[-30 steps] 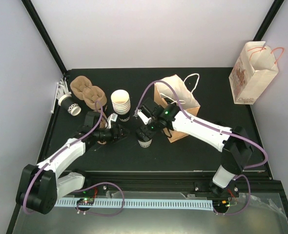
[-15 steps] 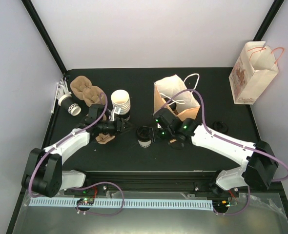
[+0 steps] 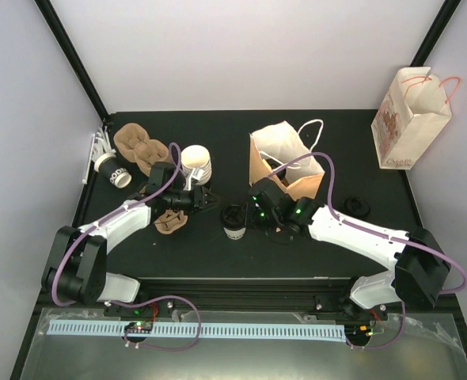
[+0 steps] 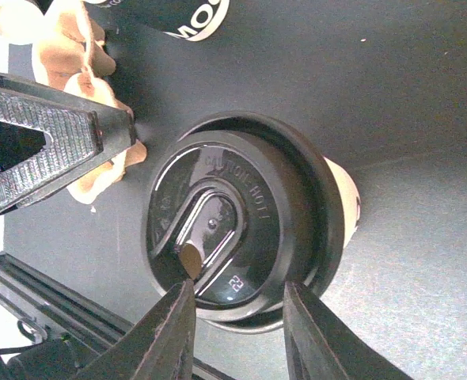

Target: Pack the takeout coffee

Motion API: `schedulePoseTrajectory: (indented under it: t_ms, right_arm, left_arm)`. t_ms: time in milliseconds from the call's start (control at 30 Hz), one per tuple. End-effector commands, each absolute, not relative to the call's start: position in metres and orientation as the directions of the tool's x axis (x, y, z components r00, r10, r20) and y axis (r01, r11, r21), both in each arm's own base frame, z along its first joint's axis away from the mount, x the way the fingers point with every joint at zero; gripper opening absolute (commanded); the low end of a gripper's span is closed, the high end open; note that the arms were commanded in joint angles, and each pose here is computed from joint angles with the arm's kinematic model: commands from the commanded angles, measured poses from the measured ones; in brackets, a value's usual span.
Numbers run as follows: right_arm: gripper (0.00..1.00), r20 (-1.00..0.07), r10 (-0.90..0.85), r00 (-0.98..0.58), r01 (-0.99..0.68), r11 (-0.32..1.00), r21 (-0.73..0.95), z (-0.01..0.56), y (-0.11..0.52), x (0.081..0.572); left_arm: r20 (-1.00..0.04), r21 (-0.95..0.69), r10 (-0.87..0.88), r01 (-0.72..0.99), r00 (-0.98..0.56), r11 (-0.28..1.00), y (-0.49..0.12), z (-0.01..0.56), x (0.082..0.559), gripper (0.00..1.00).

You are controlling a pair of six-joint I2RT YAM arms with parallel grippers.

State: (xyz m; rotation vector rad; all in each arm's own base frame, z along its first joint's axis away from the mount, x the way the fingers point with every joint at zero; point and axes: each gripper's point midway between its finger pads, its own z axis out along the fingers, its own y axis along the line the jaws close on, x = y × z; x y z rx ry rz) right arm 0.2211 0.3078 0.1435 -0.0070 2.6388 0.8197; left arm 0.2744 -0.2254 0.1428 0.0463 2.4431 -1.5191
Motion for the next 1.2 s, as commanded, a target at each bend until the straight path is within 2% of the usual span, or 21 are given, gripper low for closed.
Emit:
schedulePoseTrajectory:
  t_ms: [0,200,333,533,833,1167]
  right_arm:
    - [0.32,-0.333,0.156,-0.93,-0.079,0.799,0.596,0.147,0.314,0.222]
    - [0.29,-0.325,0.161,-0.932,-0.066,0.806,0.589,0.139,0.313,0.222]
    - [0.28,-0.332,0.167,-0.929,-0.057,0.819,0.571,0.136,0.31,0.225]
    - [0.25,-0.326,0.158,-0.932,-0.056,0.825,0.562,0.129,0.311,0.224]
    - [0.24,-0.312,0.143,-0.939,-0.056,0.833,0.55,0.119,0.313,0.224]
    - [0.23,-0.219,0.146,-0.965,0.004,0.841,0.541,0.075,0.301,0.203]
  left_arm:
    - [-0.306,-0.875,-0.064,0.254,-0.95,0.413,-0.236,0.163,0.279,0.3]
    - [-0.281,-0.869,-0.014,0.248,-0.96,0.427,-0.247,0.154,0.274,0.27]
    - [-0.267,-0.839,-0.005,0.23,-0.964,0.492,-0.245,0.143,0.274,0.27]
    - [-0.266,-0.819,0.013,0.234,-0.964,0.524,-0.245,0.139,0.272,0.26]
    - [-0.239,-0.815,0.034,0.219,-0.971,0.536,-0.249,0.127,0.26,0.26]
    - [-0.189,-0.79,0.023,0.166,-0.982,0.59,-0.244,0.098,0.248,0.25]
